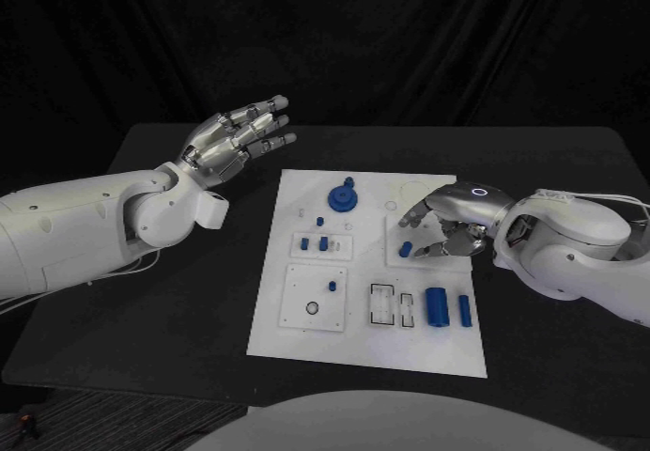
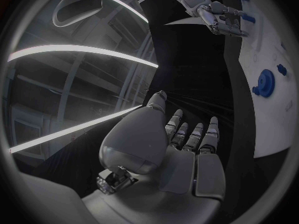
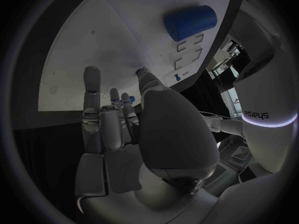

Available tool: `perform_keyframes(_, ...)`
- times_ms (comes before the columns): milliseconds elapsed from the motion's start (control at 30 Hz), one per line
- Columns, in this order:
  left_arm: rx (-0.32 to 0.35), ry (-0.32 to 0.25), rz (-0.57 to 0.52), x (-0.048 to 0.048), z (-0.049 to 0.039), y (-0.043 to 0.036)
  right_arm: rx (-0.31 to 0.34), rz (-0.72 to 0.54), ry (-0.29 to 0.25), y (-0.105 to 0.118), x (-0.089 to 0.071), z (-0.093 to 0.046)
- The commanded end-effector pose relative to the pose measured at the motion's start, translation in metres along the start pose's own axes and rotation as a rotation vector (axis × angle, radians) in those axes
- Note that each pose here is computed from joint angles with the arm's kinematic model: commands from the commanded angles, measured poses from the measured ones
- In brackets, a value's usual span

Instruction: Assemble the parts on the task board

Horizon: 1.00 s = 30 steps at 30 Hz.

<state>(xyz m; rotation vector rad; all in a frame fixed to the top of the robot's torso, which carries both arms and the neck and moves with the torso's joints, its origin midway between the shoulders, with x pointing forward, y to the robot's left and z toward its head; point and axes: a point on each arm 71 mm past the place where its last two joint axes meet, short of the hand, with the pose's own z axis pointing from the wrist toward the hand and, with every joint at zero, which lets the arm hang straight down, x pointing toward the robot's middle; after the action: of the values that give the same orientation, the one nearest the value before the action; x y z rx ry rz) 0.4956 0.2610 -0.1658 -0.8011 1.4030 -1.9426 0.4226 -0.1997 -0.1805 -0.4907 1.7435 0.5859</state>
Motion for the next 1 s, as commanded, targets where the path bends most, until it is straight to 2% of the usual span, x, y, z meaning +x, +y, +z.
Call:
perform_keyframes(33,0.062,0.004,-0.013,0.0011,0.0002,-0.0034,0.013,0.003,0.023,0.0,0.003,0.0)
perform_keyframes(467,0.056,0.003,-0.013,0.0006,0.0001,-0.0024,-0.024,0.014,0.046,0.008,0.013,0.005)
perform_keyframes(733,0.051,0.004,-0.014,0.0008,-0.0001,-0.0017,-0.057,0.029,0.024,0.014,0.016,0.007)
perform_keyframes(1000,0.043,0.007,-0.017,0.0009,-0.0002,-0.0007,-0.072,0.038,-0.023,0.015,0.013,0.007)
